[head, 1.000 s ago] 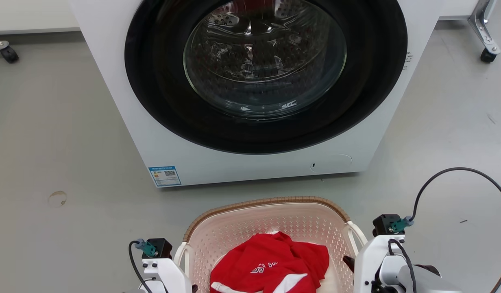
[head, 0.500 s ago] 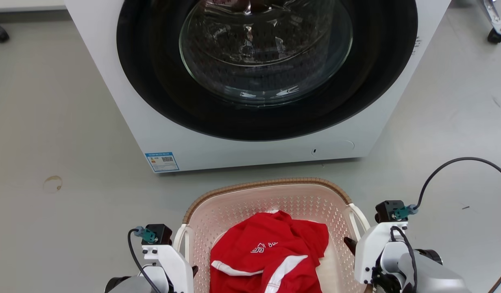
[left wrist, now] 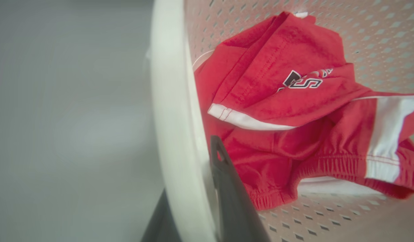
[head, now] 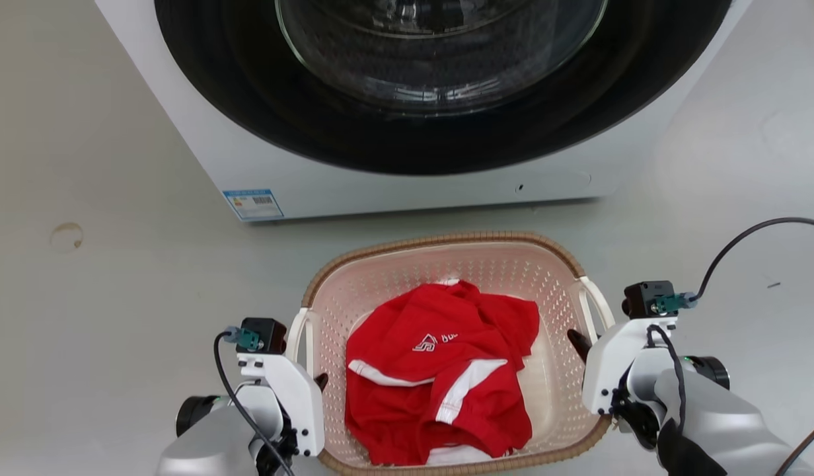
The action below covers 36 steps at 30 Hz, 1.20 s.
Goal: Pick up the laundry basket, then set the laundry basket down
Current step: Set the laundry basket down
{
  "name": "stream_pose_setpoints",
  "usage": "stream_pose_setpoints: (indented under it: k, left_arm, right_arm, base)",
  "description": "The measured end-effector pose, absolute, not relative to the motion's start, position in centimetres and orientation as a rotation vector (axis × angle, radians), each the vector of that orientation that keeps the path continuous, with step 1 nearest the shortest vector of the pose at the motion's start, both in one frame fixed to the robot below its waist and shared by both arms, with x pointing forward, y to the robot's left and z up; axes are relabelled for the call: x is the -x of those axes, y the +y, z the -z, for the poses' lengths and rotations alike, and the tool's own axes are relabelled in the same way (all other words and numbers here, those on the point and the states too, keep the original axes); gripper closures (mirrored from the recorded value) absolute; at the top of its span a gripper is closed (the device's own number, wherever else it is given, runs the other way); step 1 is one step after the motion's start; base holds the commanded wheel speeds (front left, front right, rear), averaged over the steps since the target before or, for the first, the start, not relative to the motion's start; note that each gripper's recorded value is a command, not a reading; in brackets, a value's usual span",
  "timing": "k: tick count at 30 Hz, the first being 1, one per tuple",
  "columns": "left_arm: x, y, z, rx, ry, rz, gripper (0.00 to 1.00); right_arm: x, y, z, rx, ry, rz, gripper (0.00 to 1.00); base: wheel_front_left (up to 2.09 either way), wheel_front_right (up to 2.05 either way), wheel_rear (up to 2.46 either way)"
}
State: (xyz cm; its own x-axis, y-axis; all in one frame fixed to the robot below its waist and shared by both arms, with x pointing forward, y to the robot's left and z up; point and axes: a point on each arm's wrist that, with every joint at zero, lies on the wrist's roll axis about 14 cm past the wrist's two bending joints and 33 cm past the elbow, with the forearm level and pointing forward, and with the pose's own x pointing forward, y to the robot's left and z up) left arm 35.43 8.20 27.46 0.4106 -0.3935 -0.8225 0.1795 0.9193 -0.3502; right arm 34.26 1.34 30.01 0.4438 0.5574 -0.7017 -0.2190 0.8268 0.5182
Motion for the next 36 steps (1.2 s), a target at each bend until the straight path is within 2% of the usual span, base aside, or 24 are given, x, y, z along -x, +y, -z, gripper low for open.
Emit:
stream_pose_setpoints:
  k: [21, 36]
  left_arm:
    - [-41.8, 6.6, -21.5, 0.218, 1.091, 0.384, 1.00]
    - [-44.7, 5.9, -16.3, 0.241, 1.055, 0.385, 1.00]
  right_arm:
    - [-40.4, -0.3, -22.9, -0.402, 1.006, -0.427, 1.00]
    - [-42.7, -1.2, -16.3, -0.418, 1.048, -0.394, 1.00]
  base:
    - [0.00, 0.00, 0.00]
    - [0.00, 0.00, 0.00]
